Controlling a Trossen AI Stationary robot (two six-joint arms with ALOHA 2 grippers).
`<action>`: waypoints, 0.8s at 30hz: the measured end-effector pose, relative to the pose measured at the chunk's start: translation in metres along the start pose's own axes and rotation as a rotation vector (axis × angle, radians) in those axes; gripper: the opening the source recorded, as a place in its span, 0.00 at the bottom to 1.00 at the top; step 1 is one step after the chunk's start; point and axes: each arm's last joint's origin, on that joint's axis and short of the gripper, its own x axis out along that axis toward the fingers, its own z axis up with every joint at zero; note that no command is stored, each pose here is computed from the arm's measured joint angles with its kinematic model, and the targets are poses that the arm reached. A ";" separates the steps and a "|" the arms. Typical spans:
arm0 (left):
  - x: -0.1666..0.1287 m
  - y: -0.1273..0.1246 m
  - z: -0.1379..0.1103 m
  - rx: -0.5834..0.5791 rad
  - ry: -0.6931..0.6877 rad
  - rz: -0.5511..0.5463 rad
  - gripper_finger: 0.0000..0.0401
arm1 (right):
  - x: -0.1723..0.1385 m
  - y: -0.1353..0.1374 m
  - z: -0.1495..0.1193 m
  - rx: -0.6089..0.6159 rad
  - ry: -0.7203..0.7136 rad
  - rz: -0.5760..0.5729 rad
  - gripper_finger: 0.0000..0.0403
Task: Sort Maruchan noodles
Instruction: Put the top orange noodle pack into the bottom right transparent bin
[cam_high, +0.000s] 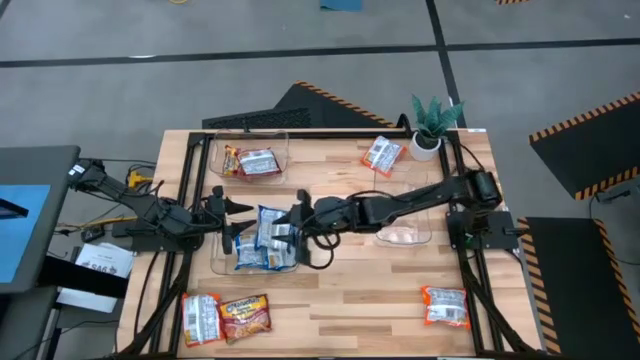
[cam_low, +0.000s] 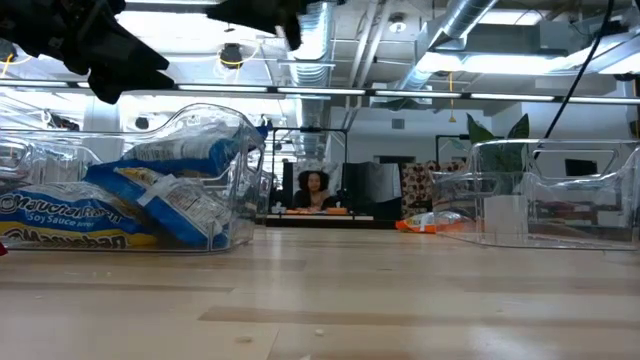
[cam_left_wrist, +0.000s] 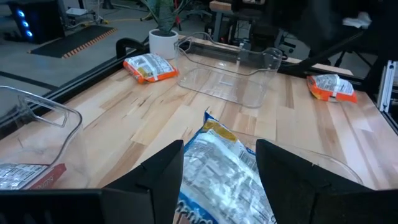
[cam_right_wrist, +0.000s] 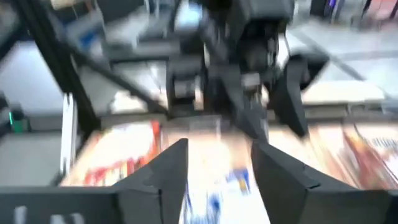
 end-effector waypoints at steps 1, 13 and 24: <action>0.000 0.000 0.000 0.000 0.000 0.000 0.47 | -0.006 0.000 0.002 -0.005 0.034 -0.004 0.53; 0.000 0.000 0.000 -0.023 0.000 -0.005 0.47 | -0.100 0.010 -0.005 -0.064 0.258 -0.291 0.55; 0.000 0.001 0.005 -0.019 -0.054 0.054 0.47 | -0.179 0.008 -0.054 0.121 0.111 -0.603 0.55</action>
